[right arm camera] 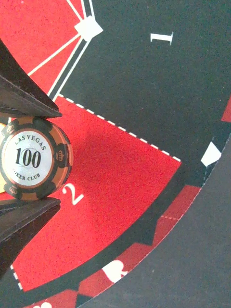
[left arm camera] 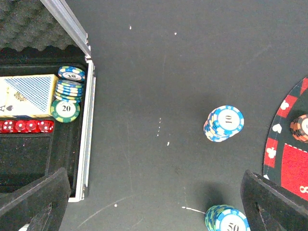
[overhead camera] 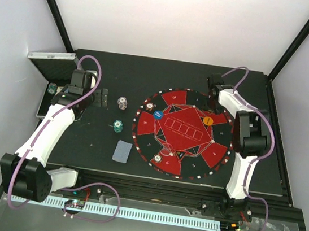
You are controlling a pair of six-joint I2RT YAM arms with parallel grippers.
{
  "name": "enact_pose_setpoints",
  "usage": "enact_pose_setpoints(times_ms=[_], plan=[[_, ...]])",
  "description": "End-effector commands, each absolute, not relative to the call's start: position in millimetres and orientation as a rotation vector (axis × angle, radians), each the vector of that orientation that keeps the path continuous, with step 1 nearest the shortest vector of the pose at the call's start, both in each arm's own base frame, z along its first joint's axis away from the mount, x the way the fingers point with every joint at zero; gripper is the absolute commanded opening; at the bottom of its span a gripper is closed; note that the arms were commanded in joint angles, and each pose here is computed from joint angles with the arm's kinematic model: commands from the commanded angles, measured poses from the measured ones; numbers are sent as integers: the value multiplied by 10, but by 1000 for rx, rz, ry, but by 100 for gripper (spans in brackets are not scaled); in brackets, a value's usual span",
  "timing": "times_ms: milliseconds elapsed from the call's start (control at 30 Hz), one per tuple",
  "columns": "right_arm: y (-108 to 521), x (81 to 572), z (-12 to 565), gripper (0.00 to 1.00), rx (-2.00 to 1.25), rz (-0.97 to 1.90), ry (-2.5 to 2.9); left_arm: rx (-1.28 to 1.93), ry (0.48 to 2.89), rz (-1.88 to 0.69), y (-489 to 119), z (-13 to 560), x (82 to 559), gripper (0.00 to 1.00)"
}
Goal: Distribute texas hold em gaming equipment
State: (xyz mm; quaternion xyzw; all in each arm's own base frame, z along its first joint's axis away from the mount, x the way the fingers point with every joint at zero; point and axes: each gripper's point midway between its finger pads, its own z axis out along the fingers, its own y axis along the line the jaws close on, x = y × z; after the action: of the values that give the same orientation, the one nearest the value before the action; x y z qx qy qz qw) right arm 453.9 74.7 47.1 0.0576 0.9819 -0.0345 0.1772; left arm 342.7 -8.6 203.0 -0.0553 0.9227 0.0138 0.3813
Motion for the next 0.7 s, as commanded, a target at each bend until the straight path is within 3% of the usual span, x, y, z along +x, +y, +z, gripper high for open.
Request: enact_pose_setpoints(times_ms=[0,400,567,667], plan=[[721,4649,474,39,149,-124,2784,-140,2332,53,-51,2110,3485,99],[718,4764,389,48,157,-134,2810,-136,2338,41,-69,2098,3496,99],[710,4787,429,64,159,-141,2803,-134,2341,37,-77,2088,3502,99],[708,4801,527,68,161,-137,2791,-122,2347,20,-103,2079,3502,99]])
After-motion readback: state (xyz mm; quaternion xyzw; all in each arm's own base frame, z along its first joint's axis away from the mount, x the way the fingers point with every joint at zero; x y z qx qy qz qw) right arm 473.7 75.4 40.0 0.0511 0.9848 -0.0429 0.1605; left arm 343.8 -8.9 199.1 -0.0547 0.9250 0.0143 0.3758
